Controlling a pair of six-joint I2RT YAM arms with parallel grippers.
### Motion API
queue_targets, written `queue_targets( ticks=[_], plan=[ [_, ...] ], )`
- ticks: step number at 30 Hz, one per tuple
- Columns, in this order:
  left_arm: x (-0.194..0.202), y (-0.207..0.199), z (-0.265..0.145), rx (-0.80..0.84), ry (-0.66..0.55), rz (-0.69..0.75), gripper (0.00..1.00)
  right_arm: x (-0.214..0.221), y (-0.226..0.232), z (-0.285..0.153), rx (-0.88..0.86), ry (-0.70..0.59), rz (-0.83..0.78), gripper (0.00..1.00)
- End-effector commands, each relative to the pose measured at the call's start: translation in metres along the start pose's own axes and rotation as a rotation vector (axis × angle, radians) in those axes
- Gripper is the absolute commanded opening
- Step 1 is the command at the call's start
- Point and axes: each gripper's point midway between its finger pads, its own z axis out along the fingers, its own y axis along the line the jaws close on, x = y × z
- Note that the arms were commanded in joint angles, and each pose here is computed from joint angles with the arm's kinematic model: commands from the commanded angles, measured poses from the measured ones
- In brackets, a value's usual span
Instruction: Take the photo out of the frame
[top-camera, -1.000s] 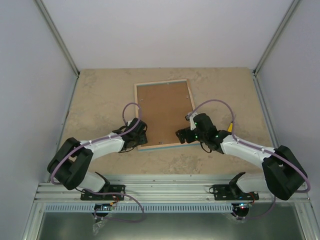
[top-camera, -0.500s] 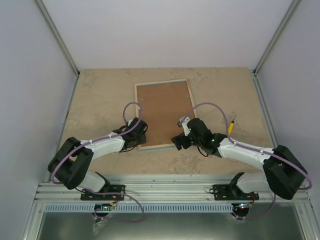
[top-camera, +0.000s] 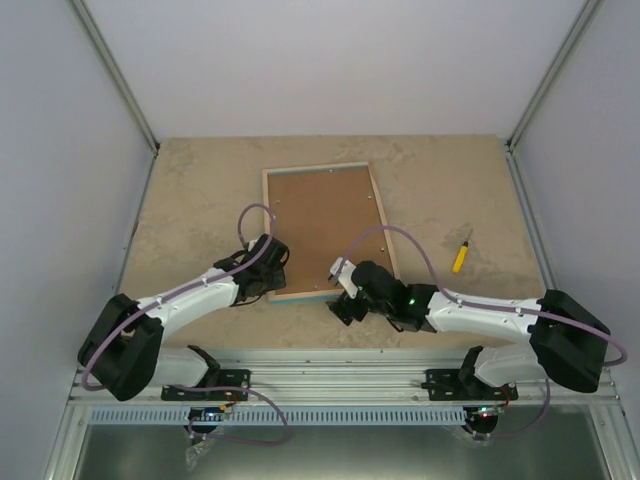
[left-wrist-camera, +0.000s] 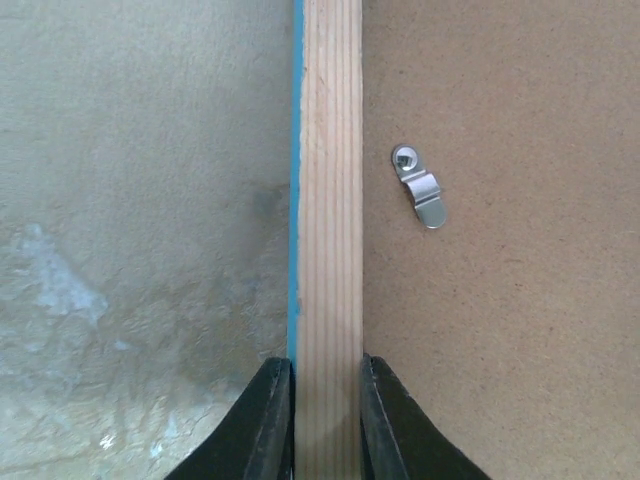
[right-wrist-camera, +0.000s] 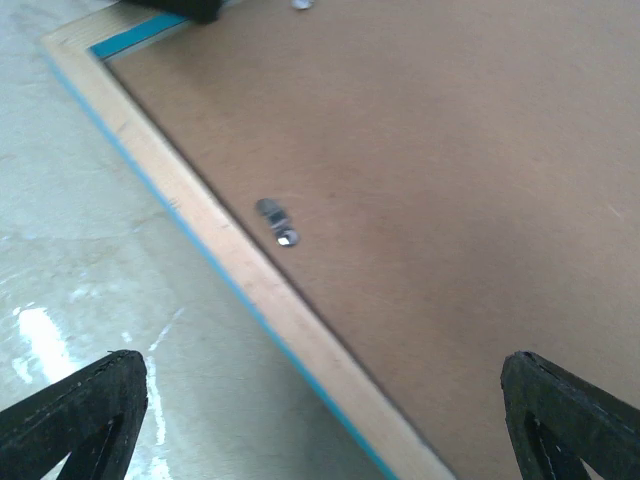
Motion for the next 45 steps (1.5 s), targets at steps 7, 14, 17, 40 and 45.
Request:
queue_targets(
  ticks=[7, 14, 17, 40, 45],
  plan=[
    [-0.044, -0.022, -0.041, 0.086, -0.140, -0.031, 0.00, -0.012, 0.023, 0.005, 0.264, -0.010, -0.340, 0.96],
    [-0.047, -0.023, -0.051, 0.111, -0.149, -0.033, 0.00, -0.017, 0.017, 0.018, 0.453, 0.000, -0.459, 0.79],
    [-0.048, -0.024, -0.054, 0.118, -0.154, -0.032, 0.00, -0.023, 0.019, 0.022, 0.484, -0.016, -0.497, 0.75],
    [-0.048, -0.033, -0.063, 0.179, -0.148, -0.036, 0.00, -0.033, 0.014, 0.053, 0.717, -0.021, -0.801, 0.48],
    [-0.050, -0.031, -0.065, 0.175, -0.158, -0.044, 0.00, -0.038, 0.013, 0.053, 0.735, -0.034, -0.814, 0.34]
  ],
)
